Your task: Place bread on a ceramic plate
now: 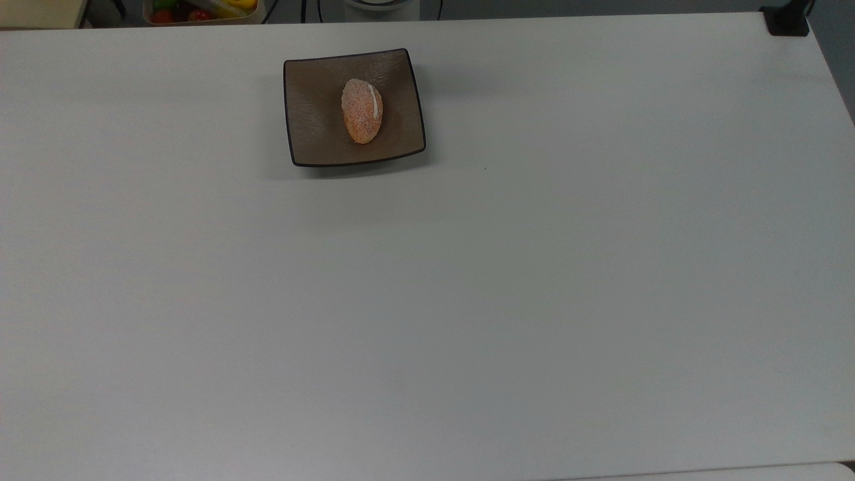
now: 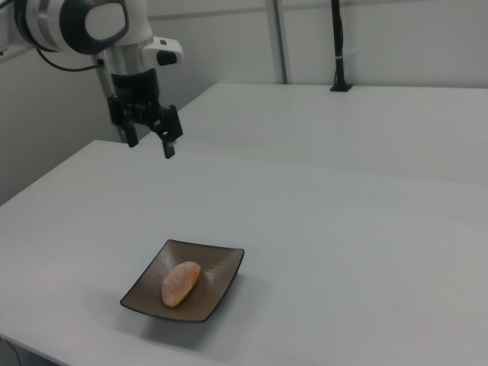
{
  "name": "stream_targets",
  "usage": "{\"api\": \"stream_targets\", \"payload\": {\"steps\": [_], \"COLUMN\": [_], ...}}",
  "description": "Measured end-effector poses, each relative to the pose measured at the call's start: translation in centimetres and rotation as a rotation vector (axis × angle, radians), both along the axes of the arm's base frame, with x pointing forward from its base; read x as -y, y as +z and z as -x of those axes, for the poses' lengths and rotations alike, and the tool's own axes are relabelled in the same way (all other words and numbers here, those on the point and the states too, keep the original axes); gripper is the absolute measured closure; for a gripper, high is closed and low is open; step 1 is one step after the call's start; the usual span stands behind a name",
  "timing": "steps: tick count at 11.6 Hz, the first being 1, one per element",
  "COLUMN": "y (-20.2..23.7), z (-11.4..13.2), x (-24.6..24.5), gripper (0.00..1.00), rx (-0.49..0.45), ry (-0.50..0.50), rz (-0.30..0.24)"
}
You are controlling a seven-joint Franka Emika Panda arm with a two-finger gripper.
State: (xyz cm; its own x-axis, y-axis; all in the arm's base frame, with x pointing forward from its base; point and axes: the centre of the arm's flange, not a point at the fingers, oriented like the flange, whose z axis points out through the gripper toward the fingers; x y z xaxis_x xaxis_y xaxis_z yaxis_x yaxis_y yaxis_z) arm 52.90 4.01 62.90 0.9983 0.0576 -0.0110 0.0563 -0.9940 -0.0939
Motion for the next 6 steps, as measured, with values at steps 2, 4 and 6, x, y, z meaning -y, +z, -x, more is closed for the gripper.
{"api": "stream_targets", "payload": {"steps": [2,4,6], "y": [-1.2,-1.8,-1.9], "z": [-2.7,-4.2,-4.4], "x": [-0.6,-0.9,-1.1], "gripper": [0.0,0.0,0.0], "rx": [0.091,0.147,0.154], "ry": [-0.004,-0.008,-0.004], "rz": [-0.002,-0.004,-0.004]}}
